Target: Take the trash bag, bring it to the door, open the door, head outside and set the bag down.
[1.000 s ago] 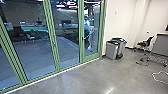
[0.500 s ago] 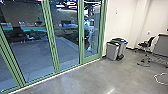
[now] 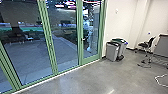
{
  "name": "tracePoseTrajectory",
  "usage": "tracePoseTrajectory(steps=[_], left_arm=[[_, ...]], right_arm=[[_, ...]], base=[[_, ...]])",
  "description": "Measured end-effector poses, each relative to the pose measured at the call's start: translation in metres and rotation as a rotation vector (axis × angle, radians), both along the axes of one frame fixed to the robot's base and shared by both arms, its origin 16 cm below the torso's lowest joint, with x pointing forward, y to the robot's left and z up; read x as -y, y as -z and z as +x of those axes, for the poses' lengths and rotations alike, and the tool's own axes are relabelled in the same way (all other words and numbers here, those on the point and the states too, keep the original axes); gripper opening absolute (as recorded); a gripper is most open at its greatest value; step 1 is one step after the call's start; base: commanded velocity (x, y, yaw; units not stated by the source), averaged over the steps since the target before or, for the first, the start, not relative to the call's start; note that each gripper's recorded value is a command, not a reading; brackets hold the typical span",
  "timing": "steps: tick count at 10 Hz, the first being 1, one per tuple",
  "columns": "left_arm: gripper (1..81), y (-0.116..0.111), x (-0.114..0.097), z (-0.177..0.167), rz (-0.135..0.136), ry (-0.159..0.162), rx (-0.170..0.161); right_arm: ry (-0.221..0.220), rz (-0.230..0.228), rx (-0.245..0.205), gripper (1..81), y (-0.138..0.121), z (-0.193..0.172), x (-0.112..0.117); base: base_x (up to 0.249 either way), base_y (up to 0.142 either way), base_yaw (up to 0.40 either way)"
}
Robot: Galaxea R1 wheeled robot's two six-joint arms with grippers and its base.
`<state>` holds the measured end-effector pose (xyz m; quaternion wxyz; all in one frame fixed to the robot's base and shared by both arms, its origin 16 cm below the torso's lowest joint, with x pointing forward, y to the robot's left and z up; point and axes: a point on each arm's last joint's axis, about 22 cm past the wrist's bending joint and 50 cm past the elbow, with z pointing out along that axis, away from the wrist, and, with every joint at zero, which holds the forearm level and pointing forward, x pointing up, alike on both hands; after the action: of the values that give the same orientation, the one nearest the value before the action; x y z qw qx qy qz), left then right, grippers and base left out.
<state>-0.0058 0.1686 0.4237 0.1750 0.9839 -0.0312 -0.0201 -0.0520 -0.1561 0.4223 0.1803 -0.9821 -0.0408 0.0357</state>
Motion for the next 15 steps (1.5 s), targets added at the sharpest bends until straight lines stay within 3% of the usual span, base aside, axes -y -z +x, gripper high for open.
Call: tracePoseTrajectory(steps=[4,15], left_arm=[[1.0,-0.0001,0.0005,0.0004,-0.001,0.0,0.0],[1.0,-0.0001,0.0005,0.0,-0.001,0.0,0.0]], right_arm=[[-0.001,0.0,-0.002,81.1,0.0,-0.0013,0.0],[0.0,0.0,-0.002,81.1,0.0,-0.0016,0.0001]], base=[[0.144,-0.073,0.0],[0.144,0.0,0.0]])
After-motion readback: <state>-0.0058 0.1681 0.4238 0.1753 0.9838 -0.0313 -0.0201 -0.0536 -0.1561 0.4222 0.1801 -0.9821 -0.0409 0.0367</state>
